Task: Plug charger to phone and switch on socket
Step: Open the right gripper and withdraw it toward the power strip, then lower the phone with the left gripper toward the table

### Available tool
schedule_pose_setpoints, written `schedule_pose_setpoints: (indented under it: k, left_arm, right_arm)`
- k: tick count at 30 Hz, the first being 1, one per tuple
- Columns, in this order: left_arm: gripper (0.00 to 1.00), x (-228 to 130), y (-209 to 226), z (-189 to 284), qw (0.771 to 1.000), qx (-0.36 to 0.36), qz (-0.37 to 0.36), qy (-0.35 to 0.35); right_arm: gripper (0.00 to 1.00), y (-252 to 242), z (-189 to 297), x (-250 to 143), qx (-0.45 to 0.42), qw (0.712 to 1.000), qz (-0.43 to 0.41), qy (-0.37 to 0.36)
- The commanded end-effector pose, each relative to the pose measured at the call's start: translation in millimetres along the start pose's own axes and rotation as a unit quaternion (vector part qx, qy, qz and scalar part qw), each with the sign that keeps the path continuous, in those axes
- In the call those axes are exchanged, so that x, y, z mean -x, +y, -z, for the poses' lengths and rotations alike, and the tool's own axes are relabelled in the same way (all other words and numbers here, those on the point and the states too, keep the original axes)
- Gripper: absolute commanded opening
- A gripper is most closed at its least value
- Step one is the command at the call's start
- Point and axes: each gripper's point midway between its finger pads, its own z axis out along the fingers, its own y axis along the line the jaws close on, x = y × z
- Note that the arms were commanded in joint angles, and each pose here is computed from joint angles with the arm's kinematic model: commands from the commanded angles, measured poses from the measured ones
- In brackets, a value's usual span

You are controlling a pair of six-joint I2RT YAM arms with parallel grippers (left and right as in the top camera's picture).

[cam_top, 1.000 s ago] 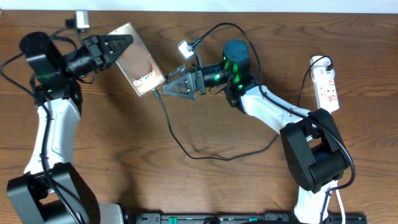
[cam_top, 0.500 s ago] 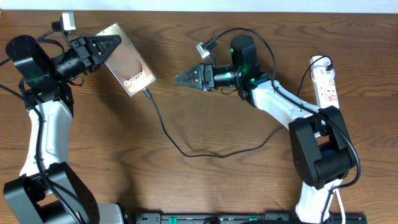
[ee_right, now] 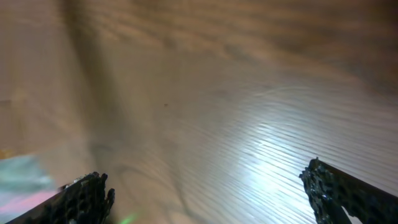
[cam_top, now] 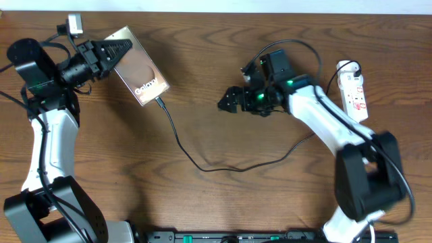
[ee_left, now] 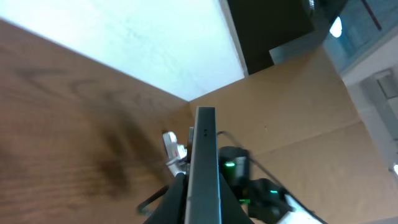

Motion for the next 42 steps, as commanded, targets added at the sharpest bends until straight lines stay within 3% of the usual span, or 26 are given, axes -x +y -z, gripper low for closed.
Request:
schedule_pose_setpoints:
  k: [1,14,28,42]
  left_arm:
    - [0.08,-8.4,11.1,-5.1,1.0,0.023,-0.008,0.002]
    - [0.08,-79.7,79.2,-47.2,0.982,0.171,0.029,0.076]
    - [0.07,-122.9,144.6,-72.5,0.965,0.194,0.105,0.142]
    - [0.07,-135.1,169.2,-72.5,0.958,0.208,0.119,0.157]
  right_arm:
    - [0.99,-7.2,41.2,26.2,-0.087,0.992,0.052,-0.075]
    - [0.99,-11.5,63.0,21.4,-0.125,0.987,0.052,-0.086]
    - [0.99,-12.8,62.7,18.2,-0.128,0.987,0.05,-0.079]
    - [0.99,-12.4,62.6,18.1,-0.127,0.987,0.05,-0.079]
